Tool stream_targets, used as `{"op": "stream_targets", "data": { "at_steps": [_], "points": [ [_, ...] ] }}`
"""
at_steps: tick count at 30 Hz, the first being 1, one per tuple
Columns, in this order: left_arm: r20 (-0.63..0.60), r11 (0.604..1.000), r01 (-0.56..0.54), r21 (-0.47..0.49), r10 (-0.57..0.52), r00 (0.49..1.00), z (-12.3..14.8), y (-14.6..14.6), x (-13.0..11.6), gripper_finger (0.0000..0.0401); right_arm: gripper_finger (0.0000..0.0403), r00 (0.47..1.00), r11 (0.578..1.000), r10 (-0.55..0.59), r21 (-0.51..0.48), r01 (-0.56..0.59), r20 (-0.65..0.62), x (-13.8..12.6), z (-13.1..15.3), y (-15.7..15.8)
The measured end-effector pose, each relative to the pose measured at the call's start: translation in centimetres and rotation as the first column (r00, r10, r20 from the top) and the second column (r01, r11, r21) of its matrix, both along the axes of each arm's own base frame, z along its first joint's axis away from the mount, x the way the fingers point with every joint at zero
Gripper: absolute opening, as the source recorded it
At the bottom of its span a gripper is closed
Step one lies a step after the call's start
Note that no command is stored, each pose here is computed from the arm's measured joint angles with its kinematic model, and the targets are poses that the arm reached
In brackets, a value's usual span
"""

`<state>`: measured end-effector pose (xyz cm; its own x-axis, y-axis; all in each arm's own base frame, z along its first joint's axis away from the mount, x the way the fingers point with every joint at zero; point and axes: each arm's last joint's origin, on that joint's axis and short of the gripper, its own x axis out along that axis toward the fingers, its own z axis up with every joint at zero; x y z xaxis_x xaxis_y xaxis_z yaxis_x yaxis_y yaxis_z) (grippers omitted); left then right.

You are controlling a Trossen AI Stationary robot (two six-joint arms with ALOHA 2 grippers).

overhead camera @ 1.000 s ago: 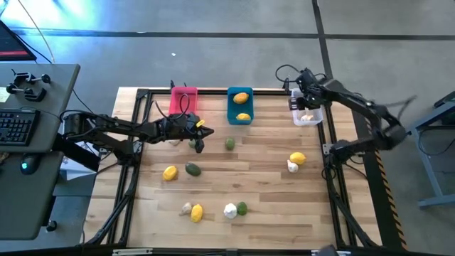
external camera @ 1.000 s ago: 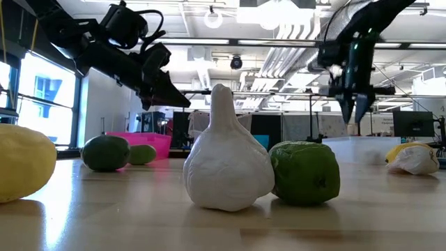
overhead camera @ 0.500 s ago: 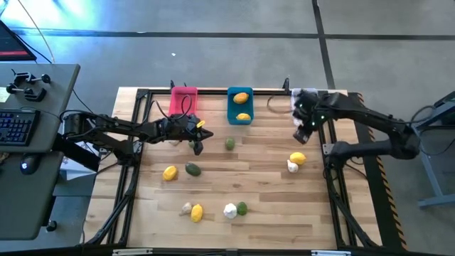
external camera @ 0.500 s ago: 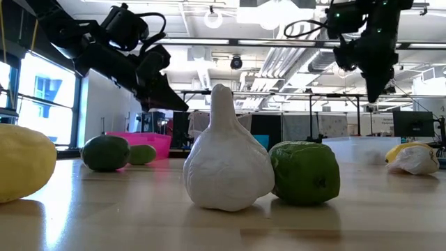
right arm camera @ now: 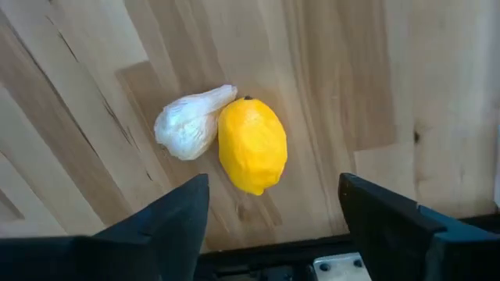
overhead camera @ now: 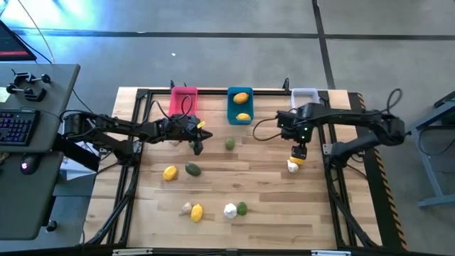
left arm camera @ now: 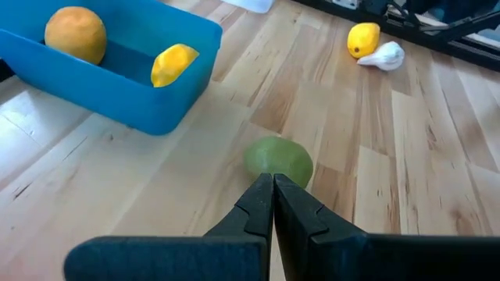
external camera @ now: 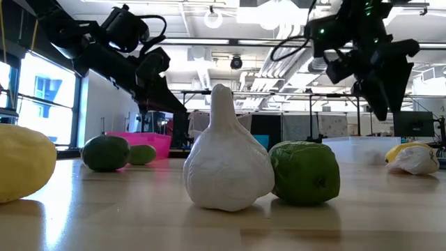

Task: Sort produce into baskets
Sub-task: Put the lemon into the blue bin

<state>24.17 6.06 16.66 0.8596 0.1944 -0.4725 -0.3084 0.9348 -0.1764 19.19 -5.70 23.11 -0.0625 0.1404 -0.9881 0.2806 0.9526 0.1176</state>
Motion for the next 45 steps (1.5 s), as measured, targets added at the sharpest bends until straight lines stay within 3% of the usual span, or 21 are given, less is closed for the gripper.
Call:
{"op": "stream_targets", "data": {
  "at_steps": [20,35,45],
  "points": [
    [-0.043,1.000,0.001,0.002,0.000,0.999,-0.3,0.0,-0.2,0.0000,0.0277,0.961,0.965,0.253,0.107,-0.241,-0.111,2.6,-4.1,-0.2],
    [-0.050,1.000,0.010,0.024,-0.009,0.999,-0.4,0.0,-0.2,0.0000,0.0277,0.943,0.952,0.301,0.103,-0.288,-0.144,3.5,-5.9,-0.6],
    [-0.050,1.000,0.010,0.024,-0.009,0.999,-0.4,0.0,-0.2,0.0000,0.0277,0.939,0.935,0.321,0.196,-0.294,-0.122,3.6,-6.7,-0.3]
  ]
}}
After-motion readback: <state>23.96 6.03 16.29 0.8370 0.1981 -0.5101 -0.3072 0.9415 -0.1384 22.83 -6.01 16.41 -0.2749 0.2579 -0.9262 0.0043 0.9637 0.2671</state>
